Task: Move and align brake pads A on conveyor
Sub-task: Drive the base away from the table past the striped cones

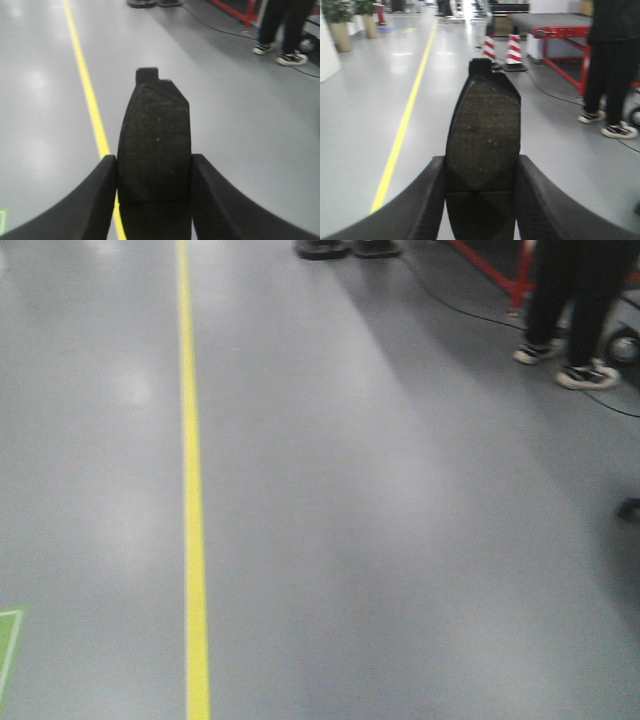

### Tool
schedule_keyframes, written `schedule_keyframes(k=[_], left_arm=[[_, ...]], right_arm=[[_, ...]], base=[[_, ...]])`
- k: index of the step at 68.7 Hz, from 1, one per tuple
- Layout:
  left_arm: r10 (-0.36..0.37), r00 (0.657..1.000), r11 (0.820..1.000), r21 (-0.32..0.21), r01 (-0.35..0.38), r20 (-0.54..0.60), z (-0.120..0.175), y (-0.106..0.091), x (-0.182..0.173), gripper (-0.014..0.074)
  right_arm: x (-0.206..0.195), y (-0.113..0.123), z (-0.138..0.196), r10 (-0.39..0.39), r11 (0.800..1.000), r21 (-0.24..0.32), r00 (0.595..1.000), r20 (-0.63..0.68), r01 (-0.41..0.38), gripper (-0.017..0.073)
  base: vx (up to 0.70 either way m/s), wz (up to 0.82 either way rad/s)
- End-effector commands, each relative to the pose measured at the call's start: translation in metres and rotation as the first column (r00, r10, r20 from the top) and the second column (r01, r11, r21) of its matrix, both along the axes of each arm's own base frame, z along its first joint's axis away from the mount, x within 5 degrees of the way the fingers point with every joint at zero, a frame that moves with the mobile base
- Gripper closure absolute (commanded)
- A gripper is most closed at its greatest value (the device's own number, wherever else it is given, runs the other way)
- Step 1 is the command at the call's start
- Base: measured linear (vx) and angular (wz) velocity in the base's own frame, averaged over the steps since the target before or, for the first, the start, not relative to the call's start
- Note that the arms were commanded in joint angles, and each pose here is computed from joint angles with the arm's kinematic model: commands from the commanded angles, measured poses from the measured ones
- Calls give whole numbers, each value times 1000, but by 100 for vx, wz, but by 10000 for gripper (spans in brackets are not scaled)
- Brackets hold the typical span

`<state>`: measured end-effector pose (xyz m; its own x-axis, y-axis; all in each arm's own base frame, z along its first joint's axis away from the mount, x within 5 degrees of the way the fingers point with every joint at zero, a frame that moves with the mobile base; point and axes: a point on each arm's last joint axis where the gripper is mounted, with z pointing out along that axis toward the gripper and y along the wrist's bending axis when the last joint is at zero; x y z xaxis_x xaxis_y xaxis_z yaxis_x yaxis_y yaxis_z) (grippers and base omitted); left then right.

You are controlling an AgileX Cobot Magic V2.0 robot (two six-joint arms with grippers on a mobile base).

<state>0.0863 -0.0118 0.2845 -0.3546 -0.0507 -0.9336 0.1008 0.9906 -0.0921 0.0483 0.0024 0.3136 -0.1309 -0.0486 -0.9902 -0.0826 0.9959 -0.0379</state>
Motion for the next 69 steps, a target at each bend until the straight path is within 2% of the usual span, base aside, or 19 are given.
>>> schedule_keyframes(k=[1,35,69], left_arm=[[0,993,1000,-17,3,118,17,-1,3,600],[1,993,1000,-18,2,118,17,0,3,600],[1,993,1000,-18,2,118,17,0,3,600]], right_arm=[[0,0,17,0,1000,-5,993,117,0,567],[0,0,17,0,1000,-6,993,115,1,567],[0,0,17,0,1000,-6,993,115,1,567]], base=[[0,73],[8,46],[33,-1]])
